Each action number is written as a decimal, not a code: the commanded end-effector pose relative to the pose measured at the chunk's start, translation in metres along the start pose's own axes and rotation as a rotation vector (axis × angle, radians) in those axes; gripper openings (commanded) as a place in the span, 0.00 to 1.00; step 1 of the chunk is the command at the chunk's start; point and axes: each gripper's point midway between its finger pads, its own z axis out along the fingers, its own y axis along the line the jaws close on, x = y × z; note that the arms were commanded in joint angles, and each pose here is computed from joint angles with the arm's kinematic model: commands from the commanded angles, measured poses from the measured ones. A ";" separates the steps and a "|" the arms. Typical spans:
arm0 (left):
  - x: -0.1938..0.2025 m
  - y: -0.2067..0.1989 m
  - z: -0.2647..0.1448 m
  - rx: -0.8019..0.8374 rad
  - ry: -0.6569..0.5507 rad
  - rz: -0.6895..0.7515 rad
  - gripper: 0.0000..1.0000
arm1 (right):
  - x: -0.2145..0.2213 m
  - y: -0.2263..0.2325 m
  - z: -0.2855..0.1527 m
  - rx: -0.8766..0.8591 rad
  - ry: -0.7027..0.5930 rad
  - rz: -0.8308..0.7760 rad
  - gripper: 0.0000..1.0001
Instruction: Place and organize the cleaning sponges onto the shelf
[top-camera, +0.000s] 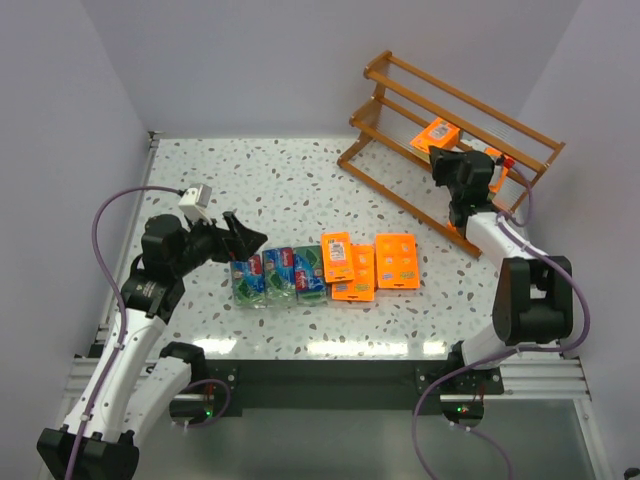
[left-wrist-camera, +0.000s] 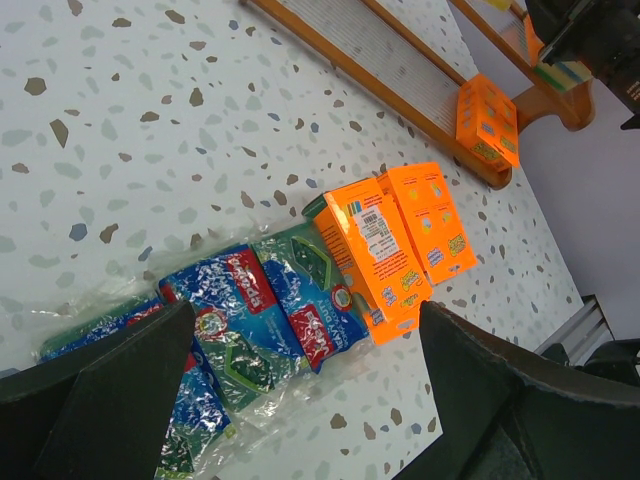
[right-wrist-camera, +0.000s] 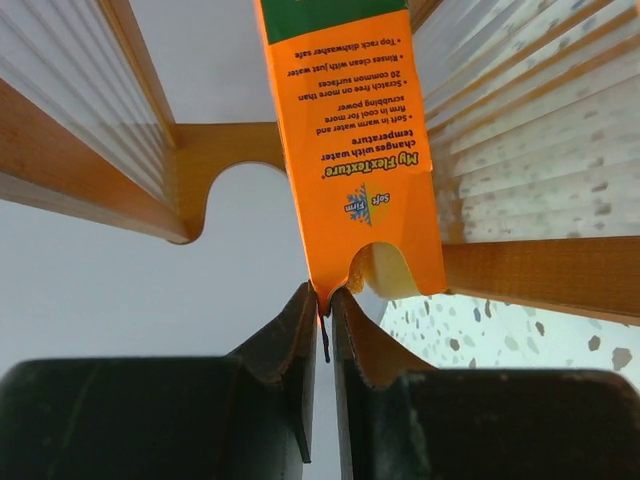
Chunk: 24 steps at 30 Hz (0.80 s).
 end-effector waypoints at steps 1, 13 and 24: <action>-0.021 -0.011 -0.004 0.023 -0.051 0.045 1.00 | -0.017 0.005 0.003 -0.024 -0.073 0.030 0.15; -0.021 -0.012 -0.001 0.031 -0.055 0.028 1.00 | -0.018 -0.004 -0.014 0.021 -0.067 0.009 0.57; -0.018 -0.014 0.000 0.048 -0.063 0.002 1.00 | -0.008 0.020 -0.048 -0.063 0.023 -0.003 0.61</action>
